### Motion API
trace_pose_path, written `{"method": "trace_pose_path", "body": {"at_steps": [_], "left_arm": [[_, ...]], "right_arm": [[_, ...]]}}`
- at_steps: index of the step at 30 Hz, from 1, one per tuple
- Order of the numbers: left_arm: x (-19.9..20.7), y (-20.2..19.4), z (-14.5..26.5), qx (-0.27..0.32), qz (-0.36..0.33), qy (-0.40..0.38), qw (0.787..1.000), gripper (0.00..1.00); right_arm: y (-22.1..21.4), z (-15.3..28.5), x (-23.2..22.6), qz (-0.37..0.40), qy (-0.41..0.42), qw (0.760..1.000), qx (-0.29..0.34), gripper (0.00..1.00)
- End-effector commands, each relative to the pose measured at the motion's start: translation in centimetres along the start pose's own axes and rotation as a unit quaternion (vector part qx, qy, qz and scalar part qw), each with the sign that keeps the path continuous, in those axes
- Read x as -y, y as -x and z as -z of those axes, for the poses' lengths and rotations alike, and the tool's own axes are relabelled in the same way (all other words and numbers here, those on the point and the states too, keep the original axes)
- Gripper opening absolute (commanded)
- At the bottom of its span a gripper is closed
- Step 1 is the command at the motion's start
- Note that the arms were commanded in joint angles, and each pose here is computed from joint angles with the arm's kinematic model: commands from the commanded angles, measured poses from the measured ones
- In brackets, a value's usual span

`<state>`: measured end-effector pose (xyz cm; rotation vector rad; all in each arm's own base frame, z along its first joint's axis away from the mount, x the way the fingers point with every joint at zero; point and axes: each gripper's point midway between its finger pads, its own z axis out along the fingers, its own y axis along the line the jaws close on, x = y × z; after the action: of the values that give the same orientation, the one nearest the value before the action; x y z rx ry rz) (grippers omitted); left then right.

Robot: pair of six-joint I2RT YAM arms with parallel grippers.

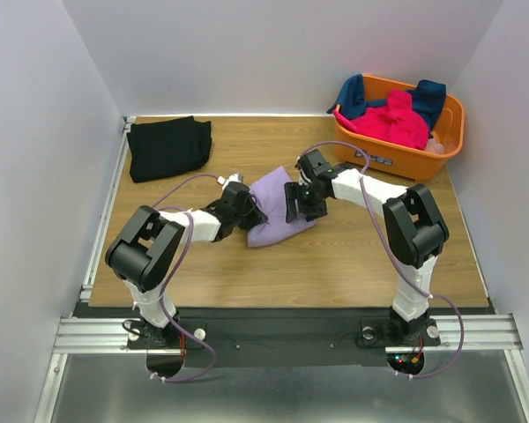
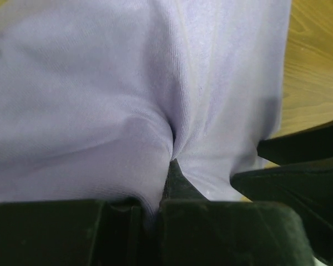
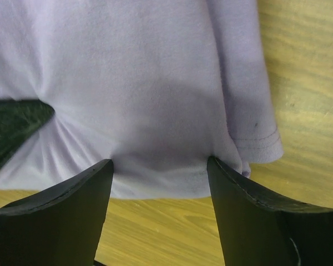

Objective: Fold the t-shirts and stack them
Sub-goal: Neatly place the folded tshirt to the corner

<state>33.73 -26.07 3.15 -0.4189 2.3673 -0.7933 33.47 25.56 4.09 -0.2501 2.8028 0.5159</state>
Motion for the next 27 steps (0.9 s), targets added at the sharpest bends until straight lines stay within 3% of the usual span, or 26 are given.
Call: {"method": "trace_pose_path", "body": {"at_steps": [1, 6, 9, 15, 20, 27], "left_arm": [[-3.4, 2.2, 0.5, 0.007, -0.072, 0.079, 0.994, 0.00], [-3.1, 6.8, 1.2, -0.005, -0.182, 0.083, 0.980, 0.00], [-1.0, 11.7, 1.5, 0.007, -0.226, 0.081, 0.971, 0.00], [0.1, 18.1, 2.0, 0.016, -0.254, 0.085, 0.963, 0.00], [2.1, 24.7, 3.5, 0.057, -0.261, 0.067, 0.961, 0.00], [2.4, 30.4, 4.7, 0.085, -0.254, 0.034, 0.963, 0.00]], "right_arm": [[-2.1, 1.1, -0.3, -0.006, -0.006, 1.000, -0.021, 0.76], [-2.1, 2.7, -0.5, -0.013, -0.005, 1.000, -0.006, 0.80], [-2.1, 4.1, -0.7, -0.018, -0.003, 1.000, 0.010, 0.84], [-3.4, 5.3, -0.4, -0.032, -0.003, 0.999, 0.013, 0.84], [-5.1, 5.5, 0.5, -0.036, -0.014, 0.999, 0.004, 0.84], [-6.5, 5.4, 0.6, -0.039, -0.007, 0.999, -0.012, 0.84]]}}
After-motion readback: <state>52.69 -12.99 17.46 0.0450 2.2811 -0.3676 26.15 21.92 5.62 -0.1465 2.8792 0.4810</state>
